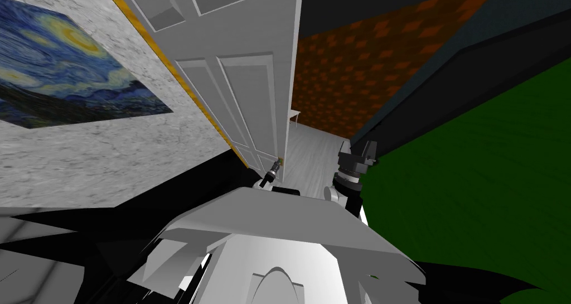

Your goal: Push the door open

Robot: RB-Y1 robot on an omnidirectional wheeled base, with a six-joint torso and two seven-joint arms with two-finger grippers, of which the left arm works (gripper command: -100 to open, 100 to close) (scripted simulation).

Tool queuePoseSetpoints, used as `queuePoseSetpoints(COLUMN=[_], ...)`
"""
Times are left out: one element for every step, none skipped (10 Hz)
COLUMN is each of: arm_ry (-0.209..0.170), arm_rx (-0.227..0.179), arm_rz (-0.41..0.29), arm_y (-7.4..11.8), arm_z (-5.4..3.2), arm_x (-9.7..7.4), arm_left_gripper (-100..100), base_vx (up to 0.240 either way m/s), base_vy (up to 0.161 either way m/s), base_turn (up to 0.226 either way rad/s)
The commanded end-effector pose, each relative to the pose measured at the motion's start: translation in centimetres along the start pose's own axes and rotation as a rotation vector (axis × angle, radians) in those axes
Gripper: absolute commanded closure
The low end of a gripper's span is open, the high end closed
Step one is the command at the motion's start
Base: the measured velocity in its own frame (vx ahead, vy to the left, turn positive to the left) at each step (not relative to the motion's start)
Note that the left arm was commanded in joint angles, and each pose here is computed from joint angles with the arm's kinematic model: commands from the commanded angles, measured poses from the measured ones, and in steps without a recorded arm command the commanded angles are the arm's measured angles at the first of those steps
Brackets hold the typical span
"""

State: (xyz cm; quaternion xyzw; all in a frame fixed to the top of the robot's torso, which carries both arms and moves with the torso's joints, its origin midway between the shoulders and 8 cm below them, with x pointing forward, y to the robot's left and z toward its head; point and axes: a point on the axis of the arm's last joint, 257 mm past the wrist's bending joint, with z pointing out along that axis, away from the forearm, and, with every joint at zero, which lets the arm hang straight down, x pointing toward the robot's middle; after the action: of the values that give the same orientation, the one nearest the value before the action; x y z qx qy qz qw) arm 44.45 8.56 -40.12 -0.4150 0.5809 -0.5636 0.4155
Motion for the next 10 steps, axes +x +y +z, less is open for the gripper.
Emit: queuePoseSetpoints(arm_ry=[-0.029,-0.037,-0.053,-0.071,-0.090,-0.100,-0.120,-0.131,-0.141,-0.163], arm_rx=[0.018,0.018,0.017,0.017,0.016,0.016,0.016,0.016,0.015,0.015], arm_rz=[0.009,0.010,0.012,0.014,0.015,0.016,0.017,0.017,0.017,0.017], arm_y=[-0.6,-0.6,-0.6,-0.6,-0.6,-0.6,-0.6,-0.6,-0.6,-0.6], arm_z=[0.36,0.36,0.36,0.35,0.33,0.32,0.28,0.26,0.23,0.17], arm_x=[-1.8,-2.2,-2.9,-3.8,-4.7,-5.2,-6.1,-6.5,-7.0,-7.9], arm_left_gripper=[100,100,100,100,100,100,100,100,100,100], base_vx=[0.176,0.179,0.190,0.180,0.182,0.157,0.159,0.138,0.107,0.137], base_vy=[-0.085,-0.100,-0.111,-0.131,-0.134,-0.076,-0.092,-0.109,-0.092,-0.114], base_turn=[0.013,0.052,0.058,0.065,0.083,0.051,0.028,0.083,0.068,0.091])
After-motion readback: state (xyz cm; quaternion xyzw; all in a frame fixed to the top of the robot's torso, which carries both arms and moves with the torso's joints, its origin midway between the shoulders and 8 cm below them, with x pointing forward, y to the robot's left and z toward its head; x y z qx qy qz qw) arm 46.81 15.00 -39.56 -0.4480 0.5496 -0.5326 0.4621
